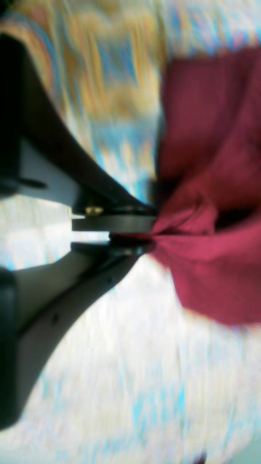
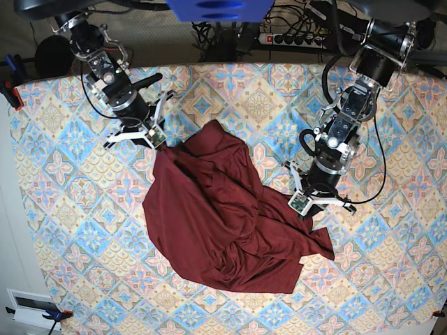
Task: Layout the t-shirt on the table in an organized manner, then fold the t-shirt properly
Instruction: 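Reach the left gripper into the t-shirt and grasp fabric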
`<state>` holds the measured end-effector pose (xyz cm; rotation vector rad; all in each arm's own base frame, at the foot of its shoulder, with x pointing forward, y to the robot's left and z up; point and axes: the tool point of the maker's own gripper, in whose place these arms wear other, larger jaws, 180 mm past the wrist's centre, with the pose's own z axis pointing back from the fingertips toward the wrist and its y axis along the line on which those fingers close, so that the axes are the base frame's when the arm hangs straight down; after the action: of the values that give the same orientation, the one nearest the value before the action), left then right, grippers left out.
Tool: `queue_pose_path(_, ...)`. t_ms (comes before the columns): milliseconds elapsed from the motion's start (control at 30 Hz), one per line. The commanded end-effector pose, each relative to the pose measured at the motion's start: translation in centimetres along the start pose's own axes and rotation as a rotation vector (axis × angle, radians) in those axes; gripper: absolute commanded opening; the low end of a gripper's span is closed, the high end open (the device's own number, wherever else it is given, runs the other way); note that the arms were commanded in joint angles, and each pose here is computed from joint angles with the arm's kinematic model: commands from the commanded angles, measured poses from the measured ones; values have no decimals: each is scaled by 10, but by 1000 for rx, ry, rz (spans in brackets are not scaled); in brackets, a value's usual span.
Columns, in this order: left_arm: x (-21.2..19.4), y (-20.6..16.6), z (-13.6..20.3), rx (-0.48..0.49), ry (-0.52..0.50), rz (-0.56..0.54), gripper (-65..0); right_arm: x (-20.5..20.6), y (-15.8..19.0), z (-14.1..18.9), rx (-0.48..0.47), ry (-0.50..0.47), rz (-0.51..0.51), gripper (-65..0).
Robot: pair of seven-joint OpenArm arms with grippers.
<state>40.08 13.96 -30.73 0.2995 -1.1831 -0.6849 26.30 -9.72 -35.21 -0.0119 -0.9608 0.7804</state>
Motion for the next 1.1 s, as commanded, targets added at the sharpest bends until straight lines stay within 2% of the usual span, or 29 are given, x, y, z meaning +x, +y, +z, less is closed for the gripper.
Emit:
queue_pose_path(0, 10, 11, 2, 26, -38, -4, -650, 21, -9, 2, -28, -73, 10, -650)
queue_pose_path(200, 8, -2, 2, 2, -33, 8, -641, 35, -9, -4, -36, -105, -12, -650)
queue_pose_path(300, 25, -26, -3, -48, -62, -9, -577, 47, -18, -7, -55, -131, 1, -650)
queue_pose_path(467, 20, -64, -23, -150, -34, -119, -409, 58, -30, -9, -78, -157, 11, -650)
queue_pose_path(567, 20, -79, -37, -183, -18, -155, -356, 59, -31, -9, -82, -161, 12, -650)
queue_pose_path(667, 23, -80, -51, -186, -7, -180, -358, 59, -34, -8, -89, -158, 13, -650)
queue_pose_path(967, 40, -113, -80, -238, 13, -237, -359, 58, -40, -7, -103, -157, 9, -650)
queue_pose_path(1067, 42, -113, -89, -231, 30, -243, -406, 58, -40, -7, -103, -157, 9, -650)
